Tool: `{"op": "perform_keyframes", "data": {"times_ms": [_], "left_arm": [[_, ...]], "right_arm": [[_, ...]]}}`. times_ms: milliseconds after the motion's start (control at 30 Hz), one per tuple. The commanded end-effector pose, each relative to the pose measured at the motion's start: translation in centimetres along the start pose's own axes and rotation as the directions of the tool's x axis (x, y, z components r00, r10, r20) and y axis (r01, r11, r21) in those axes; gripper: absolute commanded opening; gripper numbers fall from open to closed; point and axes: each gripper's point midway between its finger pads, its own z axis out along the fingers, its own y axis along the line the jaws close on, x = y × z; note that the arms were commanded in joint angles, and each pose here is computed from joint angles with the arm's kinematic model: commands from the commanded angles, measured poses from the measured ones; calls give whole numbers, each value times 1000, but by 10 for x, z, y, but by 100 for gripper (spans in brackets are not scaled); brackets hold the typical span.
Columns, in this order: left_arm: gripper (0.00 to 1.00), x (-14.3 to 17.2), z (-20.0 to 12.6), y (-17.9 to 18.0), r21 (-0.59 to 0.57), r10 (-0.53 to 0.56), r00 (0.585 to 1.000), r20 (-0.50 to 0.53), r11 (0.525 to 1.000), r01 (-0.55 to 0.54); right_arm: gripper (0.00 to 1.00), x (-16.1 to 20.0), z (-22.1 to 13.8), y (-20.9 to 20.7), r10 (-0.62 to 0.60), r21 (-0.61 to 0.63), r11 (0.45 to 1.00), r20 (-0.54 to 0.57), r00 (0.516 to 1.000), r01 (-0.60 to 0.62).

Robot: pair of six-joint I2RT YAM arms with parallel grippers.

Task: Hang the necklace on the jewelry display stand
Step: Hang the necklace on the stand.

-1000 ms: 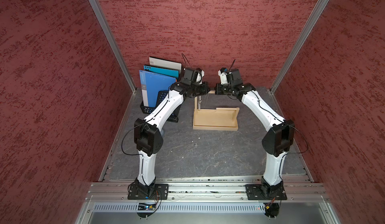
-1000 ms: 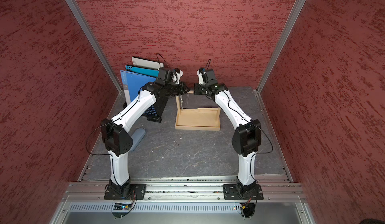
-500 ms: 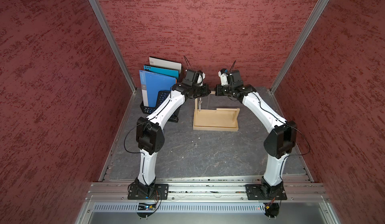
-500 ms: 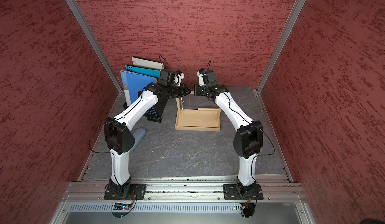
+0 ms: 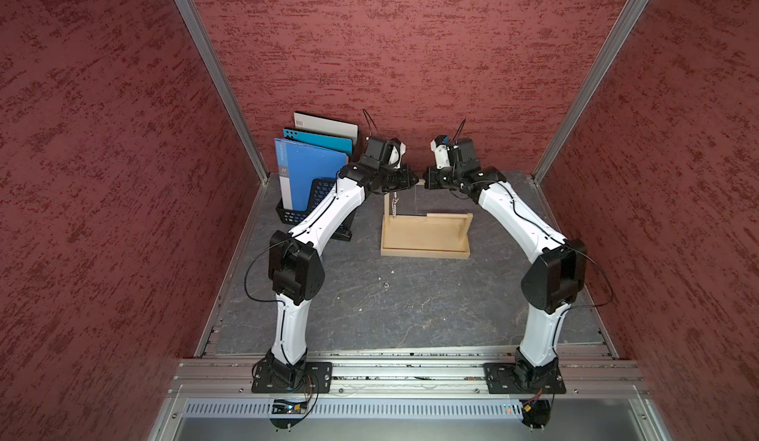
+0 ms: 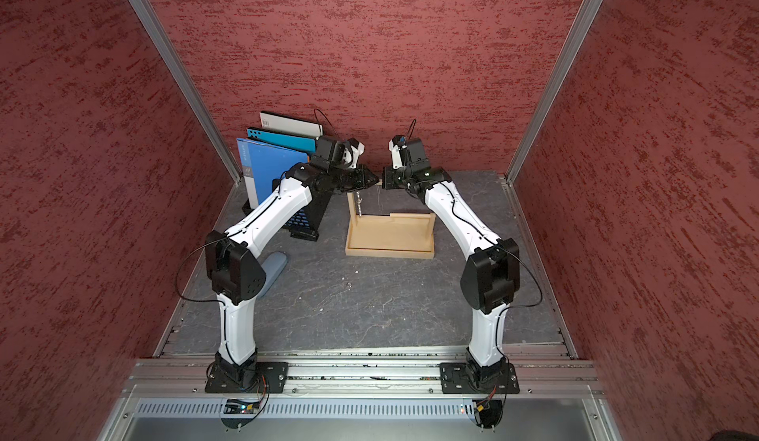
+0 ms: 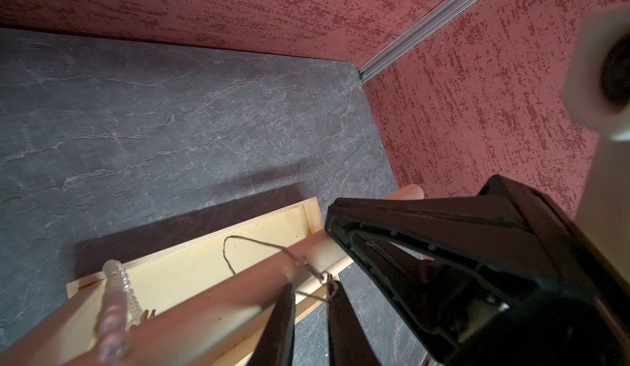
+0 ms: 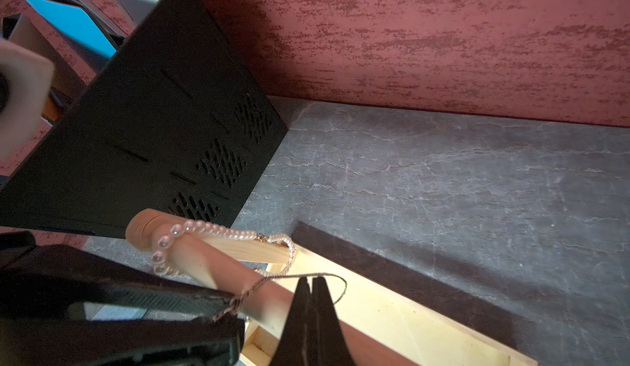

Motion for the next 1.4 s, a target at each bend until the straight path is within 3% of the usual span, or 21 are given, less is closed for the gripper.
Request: {"op": "perform_keyframes", "data": {"times_ms": [0, 900, 1067, 1367], "left_arm": [[22, -5, -7, 1, -14, 15, 1000, 11, 1000, -15], [34, -21, -40, -21, -14, 63, 996, 61, 998, -63], [39, -14, -39, -13, -48, 54, 998, 29, 997, -53], [40, 11, -30, -5, -100, 27, 997, -68, 994, -34]], "right_arm": [[3, -10, -16, 11, -27, -17, 999, 18, 999, 27], [6, -33, -40, 24, -32, -39, 999, 27, 999, 33], [7, -31, -44, 27, -28, -46, 999, 20, 999, 29], [9, -21, -51, 29, -18, -62, 998, -5, 1000, 18]]}}
